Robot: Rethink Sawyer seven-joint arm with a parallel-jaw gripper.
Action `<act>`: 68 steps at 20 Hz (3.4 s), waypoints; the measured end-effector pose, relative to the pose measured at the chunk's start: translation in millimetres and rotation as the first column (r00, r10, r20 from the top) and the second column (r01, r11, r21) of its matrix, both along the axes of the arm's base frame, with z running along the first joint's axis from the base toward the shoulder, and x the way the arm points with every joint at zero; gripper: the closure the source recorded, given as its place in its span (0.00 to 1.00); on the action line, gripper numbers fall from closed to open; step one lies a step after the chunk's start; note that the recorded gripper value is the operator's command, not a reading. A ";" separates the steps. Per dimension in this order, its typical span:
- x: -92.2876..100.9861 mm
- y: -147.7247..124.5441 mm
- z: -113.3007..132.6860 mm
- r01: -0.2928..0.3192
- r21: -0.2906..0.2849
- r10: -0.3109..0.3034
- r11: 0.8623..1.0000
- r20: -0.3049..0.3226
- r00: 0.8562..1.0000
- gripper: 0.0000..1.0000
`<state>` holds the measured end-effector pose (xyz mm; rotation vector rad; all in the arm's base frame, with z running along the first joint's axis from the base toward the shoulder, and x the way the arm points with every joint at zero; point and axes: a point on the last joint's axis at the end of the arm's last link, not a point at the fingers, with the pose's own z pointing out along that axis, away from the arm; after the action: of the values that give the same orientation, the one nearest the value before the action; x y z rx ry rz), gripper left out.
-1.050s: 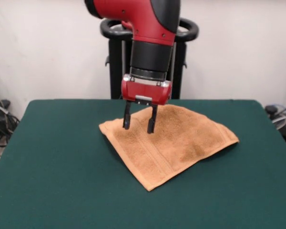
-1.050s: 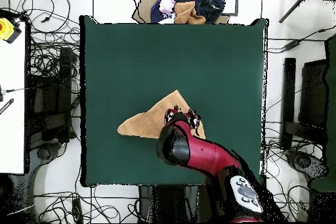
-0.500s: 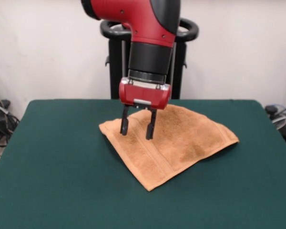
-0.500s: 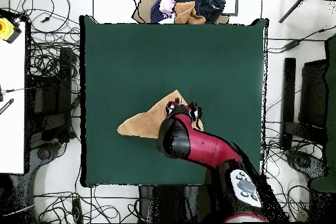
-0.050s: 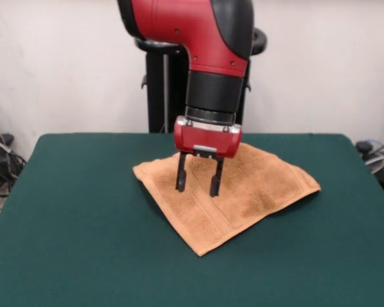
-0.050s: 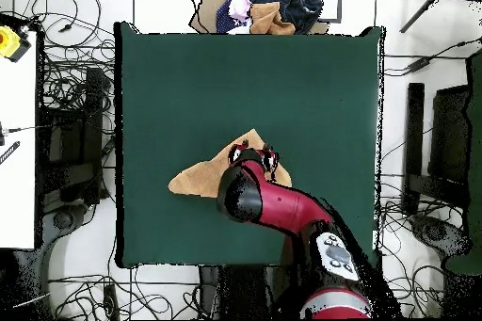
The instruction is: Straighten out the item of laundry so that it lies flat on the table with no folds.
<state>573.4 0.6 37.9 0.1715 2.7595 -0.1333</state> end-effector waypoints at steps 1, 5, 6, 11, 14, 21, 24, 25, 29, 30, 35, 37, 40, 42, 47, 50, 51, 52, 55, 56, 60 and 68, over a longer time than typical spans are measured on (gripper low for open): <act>-0.2 4.7 -0.9 -0.005 0.001 0.005 1.000 -0.002 1.000 0.00; -1.0 15.4 -5.2 -0.015 0.005 0.016 1.000 -0.009 1.000 0.00; -0.9 17.0 -7.1 -0.017 0.006 0.017 1.000 -0.011 1.000 0.00; 2.6 16.8 -20.1 -0.009 0.011 0.010 1.000 -0.020 1.000 0.00; 5.8 16.0 -24.6 -0.004 0.013 0.005 1.000 -0.021 1.000 0.00; 11.9 13.0 -40.5 -0.002 0.006 0.002 1.000 -0.001 1.000 0.00; 12.0 9.5 -47.0 0.004 0.005 -0.004 1.000 0.006 1.000 0.00; 12.5 6.2 -50.4 0.010 0.004 -0.010 1.000 0.010 1.000 0.00; 13.4 -6.9 -59.0 0.032 0.003 -0.032 0.999 0.014 0.999 0.00; 12.9 -9.2 -60.4 0.036 0.004 -0.036 0.999 0.013 0.999 0.00; 9.1 -19.2 -65.8 0.055 0.006 -0.055 0.998 0.002 0.998 0.00; 7.7 -23.3 -67.2 0.061 0.007 -0.061 0.998 -0.001 0.998 0.00; 4.8 -27.2 -70.2 0.063 0.007 -0.063 0.998 -0.006 0.998 0.00; 1.8 -27.6 -74.3 0.063 0.008 -0.063 0.998 -0.012 0.998 0.00; -8.9 -23.9 -89.8 0.056 0.013 -0.055 0.998 -0.033 0.998 0.00; -14.0 -22.0 -96.9 0.047 0.014 -0.047 0.999 -0.038 0.998 0.00; -14.3 -22.2 -98.5 0.041 0.012 -0.041 0.999 -0.031 0.999 0.00; -14.0 -22.7 -98.8 0.036 0.010 -0.036 0.999 -0.023 0.999 0.00; -15.5 -24.2 -100.3 0.013 0.007 -0.013 1.000 -0.002 1.000 0.00; -15.9 -24.3 -100.5 0.009 0.006 -0.009 1.000 0.001 1.000 0.00; -17.4 -24.9 -101.5 -0.012 0.003 0.012 1.000 0.017 1.000 0.00; -18.2 -20.8 -104.1 -0.041 0.003 0.041 0.999 0.047 0.998 1.00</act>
<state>555.2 -20.3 -66.2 0.1171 2.7143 -0.1121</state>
